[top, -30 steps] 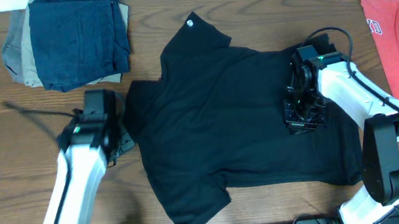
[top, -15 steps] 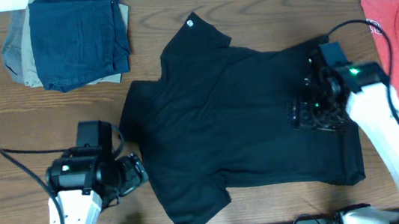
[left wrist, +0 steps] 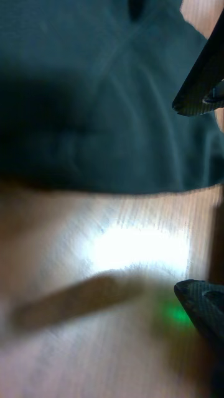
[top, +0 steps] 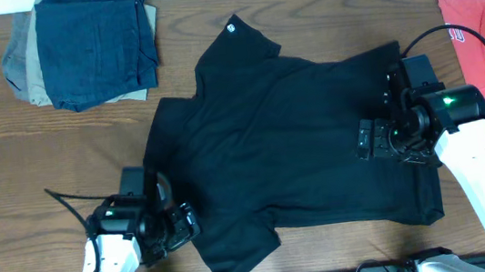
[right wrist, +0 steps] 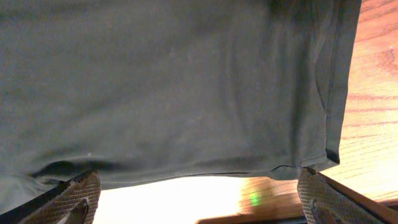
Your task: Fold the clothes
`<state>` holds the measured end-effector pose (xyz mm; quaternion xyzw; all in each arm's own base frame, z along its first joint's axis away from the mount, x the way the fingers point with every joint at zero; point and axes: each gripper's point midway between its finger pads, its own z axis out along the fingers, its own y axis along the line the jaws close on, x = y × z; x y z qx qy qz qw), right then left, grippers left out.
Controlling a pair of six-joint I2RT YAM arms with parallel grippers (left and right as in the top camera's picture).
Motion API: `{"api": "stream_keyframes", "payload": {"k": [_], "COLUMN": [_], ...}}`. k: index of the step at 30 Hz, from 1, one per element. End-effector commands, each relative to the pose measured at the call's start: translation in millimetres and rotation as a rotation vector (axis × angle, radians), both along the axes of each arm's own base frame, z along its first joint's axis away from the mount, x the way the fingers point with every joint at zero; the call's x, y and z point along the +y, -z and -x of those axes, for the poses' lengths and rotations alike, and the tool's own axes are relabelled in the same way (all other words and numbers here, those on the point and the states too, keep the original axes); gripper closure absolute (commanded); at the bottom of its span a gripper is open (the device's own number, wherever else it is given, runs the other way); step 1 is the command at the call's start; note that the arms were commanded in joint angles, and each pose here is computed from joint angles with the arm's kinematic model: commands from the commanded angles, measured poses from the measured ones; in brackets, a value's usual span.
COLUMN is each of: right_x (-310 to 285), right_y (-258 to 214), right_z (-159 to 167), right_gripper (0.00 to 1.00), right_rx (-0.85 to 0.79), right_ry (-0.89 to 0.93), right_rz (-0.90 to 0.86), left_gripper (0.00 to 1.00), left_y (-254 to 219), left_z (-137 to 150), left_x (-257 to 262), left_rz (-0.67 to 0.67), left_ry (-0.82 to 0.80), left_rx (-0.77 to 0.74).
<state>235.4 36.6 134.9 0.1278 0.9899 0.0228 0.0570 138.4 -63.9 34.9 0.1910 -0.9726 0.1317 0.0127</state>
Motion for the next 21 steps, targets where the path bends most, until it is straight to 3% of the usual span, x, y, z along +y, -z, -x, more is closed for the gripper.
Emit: {"api": "stream_keyframes", "payload": {"k": [1,8,21], "right_x": [-1.9,-2.1,-15.5], "right_y": [-2.3,-2.4,-3.0], "right_z": [-0.3,-1.1,-3.6], "right_gripper": [0.01,0.01,0.01], "right_rx": [-0.013,-0.016,-0.030], "right_ry": [0.011,0.011,0.049], "right_rz": [0.013,0.015,0.081], "left_gripper": [0.15,0.15,0.15], "left_y": [-0.3,15.7,50.8], "left_z": [-3.1,10.0,20.6], "left_x": [-9.4,-11.8,-35.3], "left_rz": [0.010,-0.120,-0.199], "left_ry": [-0.001,0.005,0.047], "left_rx": [-0.008,0.078,0.190]}}
